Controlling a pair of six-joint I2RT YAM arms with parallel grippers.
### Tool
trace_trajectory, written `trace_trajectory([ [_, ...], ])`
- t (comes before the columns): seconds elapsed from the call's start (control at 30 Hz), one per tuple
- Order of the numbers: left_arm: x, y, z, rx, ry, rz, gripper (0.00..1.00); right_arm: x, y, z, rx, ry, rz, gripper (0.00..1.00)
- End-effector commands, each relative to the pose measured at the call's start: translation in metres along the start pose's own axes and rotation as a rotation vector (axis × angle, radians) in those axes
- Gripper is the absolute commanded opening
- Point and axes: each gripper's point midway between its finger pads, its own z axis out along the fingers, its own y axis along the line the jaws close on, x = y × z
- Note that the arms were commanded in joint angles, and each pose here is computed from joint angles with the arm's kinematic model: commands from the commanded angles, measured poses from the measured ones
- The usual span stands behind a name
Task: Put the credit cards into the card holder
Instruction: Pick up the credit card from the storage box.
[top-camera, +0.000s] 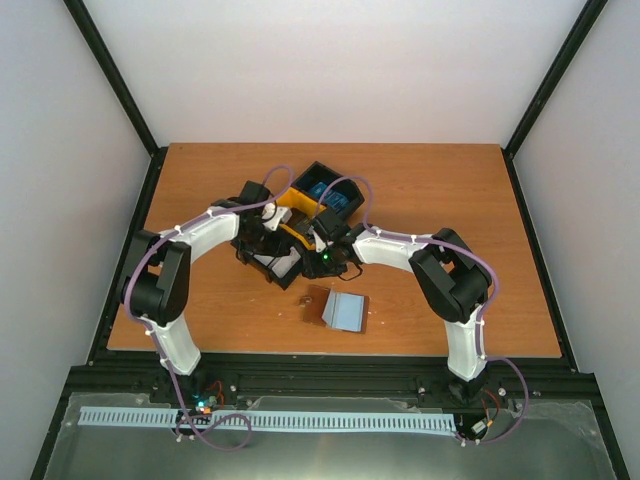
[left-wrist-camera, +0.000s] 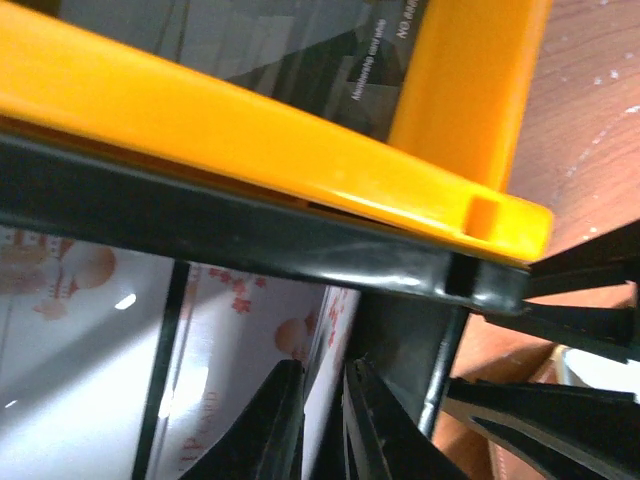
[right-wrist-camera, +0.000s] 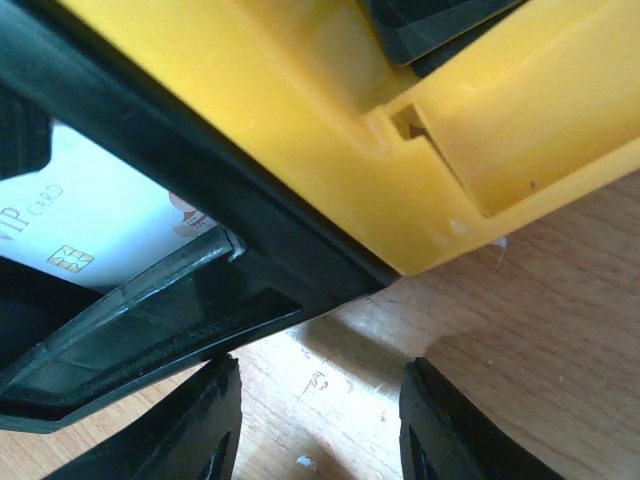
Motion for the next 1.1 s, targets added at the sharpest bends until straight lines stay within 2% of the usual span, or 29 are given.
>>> trace_trajectory([
  [0.0,0.017,-0.021,-0.005,0.089,0.055,-0.024,0.13,-0.001,0.002,0.013,-0.011,0.004,0.012,0.44],
  [0.33,0.036,-0.017,0.004,0.088,0.113,-0.073,0.13,0.001,0.002,0.014,-0.017,0.006,0.018,0.44],
  [0.47,0.041,-0.014,0.004,0.077,0.122,-0.087,0.17,0.001,0.002,0.015,-0.019,0.006,0.019,0.44],
  [0.7,0.052,-0.015,0.005,0.075,0.190,-0.179,0.19,0.000,0.003,0.014,-0.021,0.006,0.008,0.44],
  [0.8,0.048,-0.017,0.002,0.077,0.172,-0.174,0.19,0.000,0.003,0.014,-0.021,0.006,0.006,0.44],
  [0.93,0.039,-0.012,0.001,0.046,0.148,-0.145,0.16,0.000,0.003,0.015,-0.021,0.006,0.004,0.44],
  [1.07,0.030,-0.004,-0.001,-0.010,0.121,-0.098,0.08,0.000,0.002,0.014,-0.016,0.004,0.001,0.44],
])
